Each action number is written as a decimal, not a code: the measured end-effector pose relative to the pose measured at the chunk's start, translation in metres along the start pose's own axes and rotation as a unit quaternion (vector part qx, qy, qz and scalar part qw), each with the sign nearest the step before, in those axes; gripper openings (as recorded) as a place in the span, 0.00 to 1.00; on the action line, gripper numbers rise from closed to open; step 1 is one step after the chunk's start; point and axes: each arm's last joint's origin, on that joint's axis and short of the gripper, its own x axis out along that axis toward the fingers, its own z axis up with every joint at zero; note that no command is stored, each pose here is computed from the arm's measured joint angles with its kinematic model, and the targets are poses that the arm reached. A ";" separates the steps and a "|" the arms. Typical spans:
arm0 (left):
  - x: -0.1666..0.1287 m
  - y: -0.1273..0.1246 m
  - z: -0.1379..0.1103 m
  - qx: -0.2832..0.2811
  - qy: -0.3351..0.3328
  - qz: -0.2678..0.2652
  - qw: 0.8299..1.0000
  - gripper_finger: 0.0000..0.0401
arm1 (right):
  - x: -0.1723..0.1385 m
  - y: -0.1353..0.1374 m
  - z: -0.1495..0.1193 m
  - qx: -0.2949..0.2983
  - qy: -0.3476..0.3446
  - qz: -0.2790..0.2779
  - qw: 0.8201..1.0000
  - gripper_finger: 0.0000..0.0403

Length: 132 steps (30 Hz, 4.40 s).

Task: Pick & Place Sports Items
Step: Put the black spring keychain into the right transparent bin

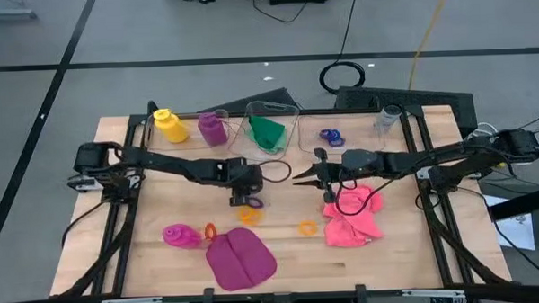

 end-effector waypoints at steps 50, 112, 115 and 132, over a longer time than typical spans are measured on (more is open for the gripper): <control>-0.101 -0.043 0.025 0.091 -0.192 0.245 0.946 0.01 | 0.077 -0.016 -0.027 0.114 -0.112 -0.023 0.987 0.65; -0.155 -0.051 -0.003 0.081 -0.197 0.246 0.946 0.61 | 0.070 -0.025 -0.014 0.052 -0.031 -0.118 0.991 0.00; -0.171 -0.048 -0.014 0.057 -0.204 0.229 0.950 0.61 | 0.051 -0.027 0.000 0.038 0.004 -0.158 0.987 0.00; -0.161 -0.036 -0.040 0.072 -0.273 0.131 0.950 0.61 | -0.038 -0.061 0.004 0.134 0.175 -0.456 0.862 0.00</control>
